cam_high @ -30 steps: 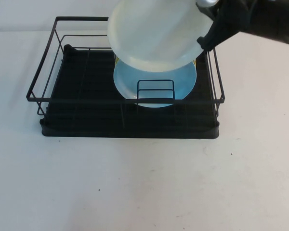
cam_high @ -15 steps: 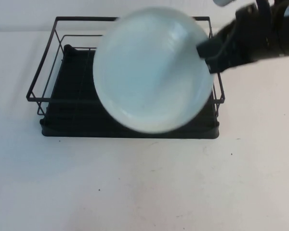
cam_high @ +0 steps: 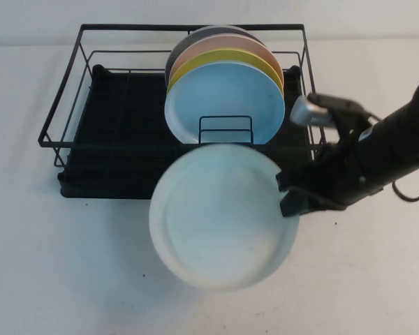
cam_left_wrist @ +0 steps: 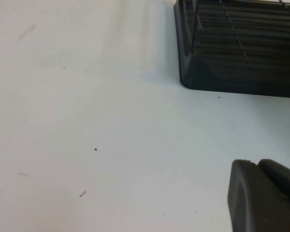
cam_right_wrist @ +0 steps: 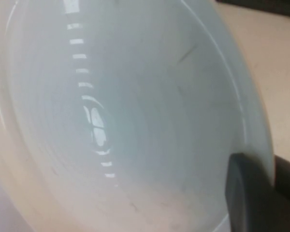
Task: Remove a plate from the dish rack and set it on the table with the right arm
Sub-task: Place the plate from the table
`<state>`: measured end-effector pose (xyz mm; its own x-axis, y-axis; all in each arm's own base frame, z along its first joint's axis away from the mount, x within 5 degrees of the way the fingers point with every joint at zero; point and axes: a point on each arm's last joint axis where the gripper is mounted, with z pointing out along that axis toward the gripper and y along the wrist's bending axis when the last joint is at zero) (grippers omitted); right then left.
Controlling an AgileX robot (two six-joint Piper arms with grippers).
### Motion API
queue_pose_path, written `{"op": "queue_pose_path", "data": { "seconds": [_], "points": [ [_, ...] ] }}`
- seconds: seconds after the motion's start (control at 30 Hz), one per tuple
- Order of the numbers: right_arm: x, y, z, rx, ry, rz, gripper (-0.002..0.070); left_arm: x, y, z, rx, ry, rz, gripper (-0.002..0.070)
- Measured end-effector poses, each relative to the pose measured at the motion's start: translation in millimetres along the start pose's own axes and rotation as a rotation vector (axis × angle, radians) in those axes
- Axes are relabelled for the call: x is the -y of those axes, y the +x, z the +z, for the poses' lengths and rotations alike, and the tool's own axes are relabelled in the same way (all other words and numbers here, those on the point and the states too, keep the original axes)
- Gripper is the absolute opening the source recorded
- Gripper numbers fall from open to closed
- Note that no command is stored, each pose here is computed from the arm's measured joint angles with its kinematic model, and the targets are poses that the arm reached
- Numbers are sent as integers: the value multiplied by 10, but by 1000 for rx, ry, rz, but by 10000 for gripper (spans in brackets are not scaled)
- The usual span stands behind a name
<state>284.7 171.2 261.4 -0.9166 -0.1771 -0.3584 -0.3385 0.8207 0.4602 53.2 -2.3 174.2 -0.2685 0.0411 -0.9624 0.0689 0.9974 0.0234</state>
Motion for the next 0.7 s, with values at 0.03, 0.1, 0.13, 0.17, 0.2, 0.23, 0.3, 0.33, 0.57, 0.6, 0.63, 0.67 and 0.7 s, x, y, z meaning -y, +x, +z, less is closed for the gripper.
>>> {"op": "queue_pose_path", "data": {
  "seconds": [0.03, 0.1, 0.13, 0.17, 0.2, 0.23, 0.3, 0.33, 0.57, 0.6, 0.63, 0.67, 0.7],
  "points": [
    [45, 14, 94, -32, 6, 14, 2, 0, 0, 0, 0, 0, 0, -6],
    [118, 21, 252, -77, 16, 35, 2, 0, 0, 0, 0, 0, 0, -6],
    [150, 26, 323, -96, 20, 45, 2, 0, 0, 0, 0, 0, 0, -6],
    [182, 31, 388, -112, 25, 53, 2, 0, 0, 0, 0, 0, 0, -6],
    [205, 35, 436, -124, 29, 60, 2, 0, 0, 0, 0, 0, 0, -6],
    [236, 38, 496, -135, 34, 67, 2, 0, 0, 0, 0, 0, 0, -6],
    [285, 49, 593, -157, 42, 81, 2, 0, 0, 0, 0, 0, 0, -6],
    [307, 56, 640, -168, 44, 88, 2, 0, 0, 0, 0, 0, 0, -6],
    [413, 63, 832, -180, 66, 111, -1, 0, 0, 0, 0, 0, 0, -6],
    [419, 58, 841, -173, 69, 112, -1, 0, 0, 0, 0, 0, 0, -6],
    [424, 54, 848, -170, 71, 112, -2, 0, 0, 0, 0, 0, 0, -6],
    [428, 53, 854, -168, 72, 113, -2, 0, 0, 0, 0, 0, 0, -6],
    [434, 52, 863, -166, 75, 112, -1, 0, 0, 0, 0, 0, 0, -6]
  ]
}}
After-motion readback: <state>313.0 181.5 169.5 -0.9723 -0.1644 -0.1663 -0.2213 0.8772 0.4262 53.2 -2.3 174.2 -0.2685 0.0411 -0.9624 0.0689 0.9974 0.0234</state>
